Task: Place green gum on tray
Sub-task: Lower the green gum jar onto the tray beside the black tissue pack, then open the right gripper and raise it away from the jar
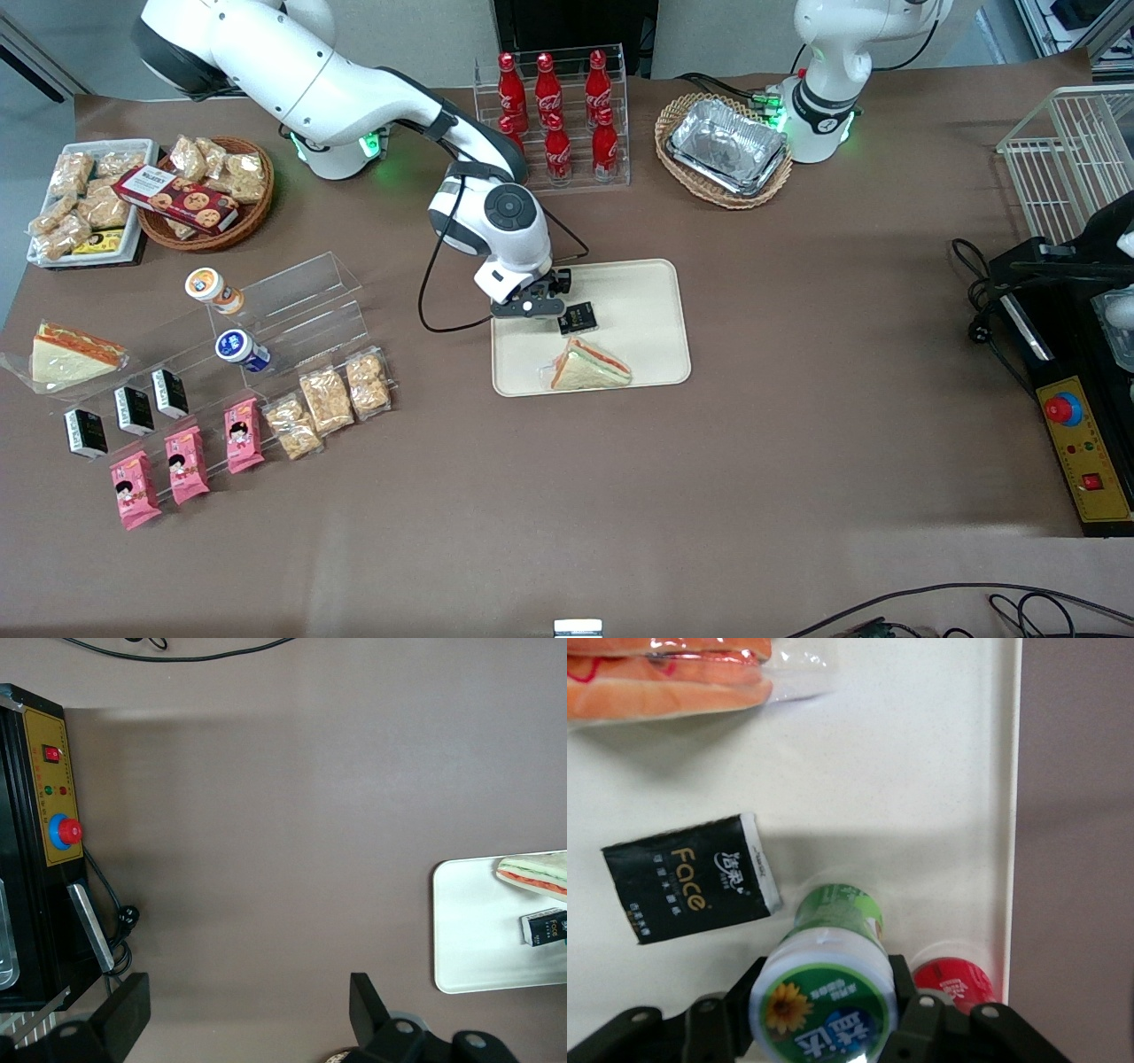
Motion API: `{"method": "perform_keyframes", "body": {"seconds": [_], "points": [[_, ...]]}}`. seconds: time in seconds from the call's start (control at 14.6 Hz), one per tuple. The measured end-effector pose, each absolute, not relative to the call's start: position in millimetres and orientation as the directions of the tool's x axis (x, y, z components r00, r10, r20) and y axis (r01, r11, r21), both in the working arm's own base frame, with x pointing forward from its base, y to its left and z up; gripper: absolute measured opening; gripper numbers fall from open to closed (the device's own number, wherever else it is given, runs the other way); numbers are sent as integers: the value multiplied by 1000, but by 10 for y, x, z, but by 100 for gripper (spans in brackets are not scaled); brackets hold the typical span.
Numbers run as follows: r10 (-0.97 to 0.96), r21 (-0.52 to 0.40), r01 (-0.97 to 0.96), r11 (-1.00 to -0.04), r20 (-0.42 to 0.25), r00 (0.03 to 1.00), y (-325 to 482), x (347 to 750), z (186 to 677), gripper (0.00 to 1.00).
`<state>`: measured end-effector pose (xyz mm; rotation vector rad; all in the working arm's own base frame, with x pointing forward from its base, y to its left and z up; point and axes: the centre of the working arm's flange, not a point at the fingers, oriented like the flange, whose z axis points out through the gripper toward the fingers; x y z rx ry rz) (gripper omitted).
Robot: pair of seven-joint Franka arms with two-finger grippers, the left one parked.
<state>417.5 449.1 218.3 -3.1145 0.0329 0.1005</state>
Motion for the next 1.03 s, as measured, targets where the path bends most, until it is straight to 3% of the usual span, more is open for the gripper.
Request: {"method": "perform_keyframes", "body": {"seconds": [0.14,0.41,0.55,0.75,1.03], "points": [[-25,-23,-27,-999,-65,998,4473,4187,2171,67],[-37,-19,-38,-999,-58,998,4413,4245,2185,100],[-41,-7,-41,-999,-28,999,4393,4303,2405,100],[-81,23,-82,-996,23,996,4322,4365,3151,100],[-73,18,-73,-997,-19,997,3725,4587,4439,100]]}}
